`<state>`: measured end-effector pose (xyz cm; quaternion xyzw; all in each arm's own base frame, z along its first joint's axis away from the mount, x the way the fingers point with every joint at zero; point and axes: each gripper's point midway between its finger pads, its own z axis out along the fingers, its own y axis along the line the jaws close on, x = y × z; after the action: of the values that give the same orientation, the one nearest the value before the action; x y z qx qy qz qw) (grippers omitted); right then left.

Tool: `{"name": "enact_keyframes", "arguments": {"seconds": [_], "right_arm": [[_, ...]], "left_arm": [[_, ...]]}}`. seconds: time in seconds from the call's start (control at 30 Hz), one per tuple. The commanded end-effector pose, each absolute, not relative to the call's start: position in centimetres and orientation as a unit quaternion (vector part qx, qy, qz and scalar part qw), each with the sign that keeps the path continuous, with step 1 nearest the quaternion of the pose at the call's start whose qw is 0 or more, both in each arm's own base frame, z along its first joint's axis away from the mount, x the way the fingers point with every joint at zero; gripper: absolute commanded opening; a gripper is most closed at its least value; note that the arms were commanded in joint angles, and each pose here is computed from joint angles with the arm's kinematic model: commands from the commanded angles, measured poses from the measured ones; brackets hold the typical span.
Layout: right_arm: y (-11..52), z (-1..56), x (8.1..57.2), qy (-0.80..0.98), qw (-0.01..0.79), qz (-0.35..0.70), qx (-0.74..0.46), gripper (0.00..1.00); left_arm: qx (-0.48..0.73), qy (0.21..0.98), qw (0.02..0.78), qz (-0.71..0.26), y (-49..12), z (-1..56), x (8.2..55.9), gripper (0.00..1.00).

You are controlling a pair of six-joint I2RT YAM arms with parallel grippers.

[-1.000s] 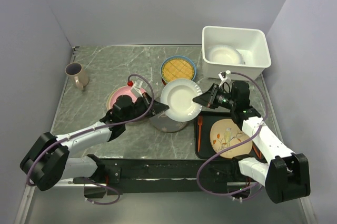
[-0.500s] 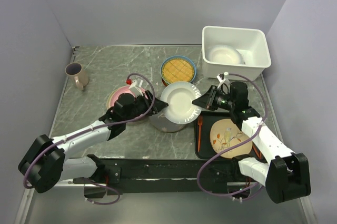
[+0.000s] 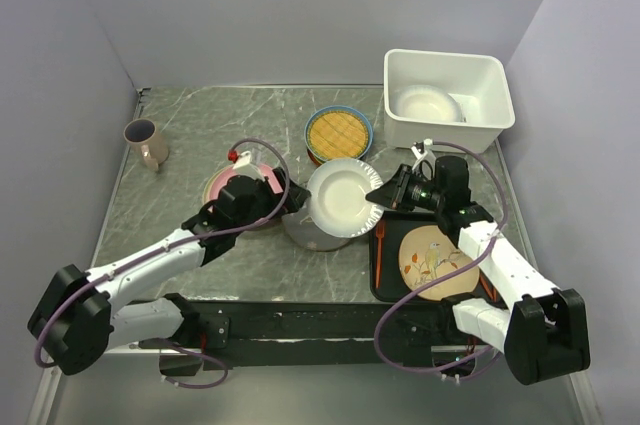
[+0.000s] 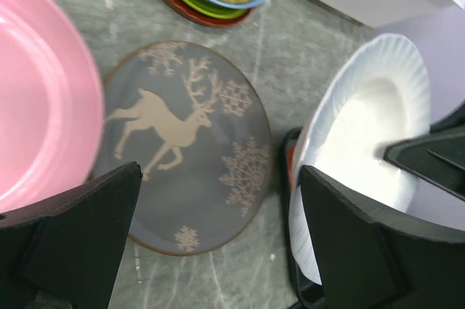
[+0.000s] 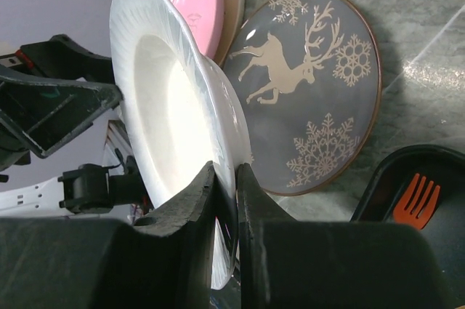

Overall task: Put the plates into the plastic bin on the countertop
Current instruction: Place the plate in the plastic bin.

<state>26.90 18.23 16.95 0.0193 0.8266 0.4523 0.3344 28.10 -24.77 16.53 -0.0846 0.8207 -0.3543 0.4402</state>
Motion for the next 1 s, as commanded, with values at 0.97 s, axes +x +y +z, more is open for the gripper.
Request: {"name": "enact_keyframes", "arguments": {"seconds": [0.97], "right_arm": [[16.9,28.2,37.0,0.768,0.441,0.463,0.026,0.00]], "left_arm": [[-0.130,0.824,0.486,-0.261,-20.4,15.8,29.1,0.98]]}}
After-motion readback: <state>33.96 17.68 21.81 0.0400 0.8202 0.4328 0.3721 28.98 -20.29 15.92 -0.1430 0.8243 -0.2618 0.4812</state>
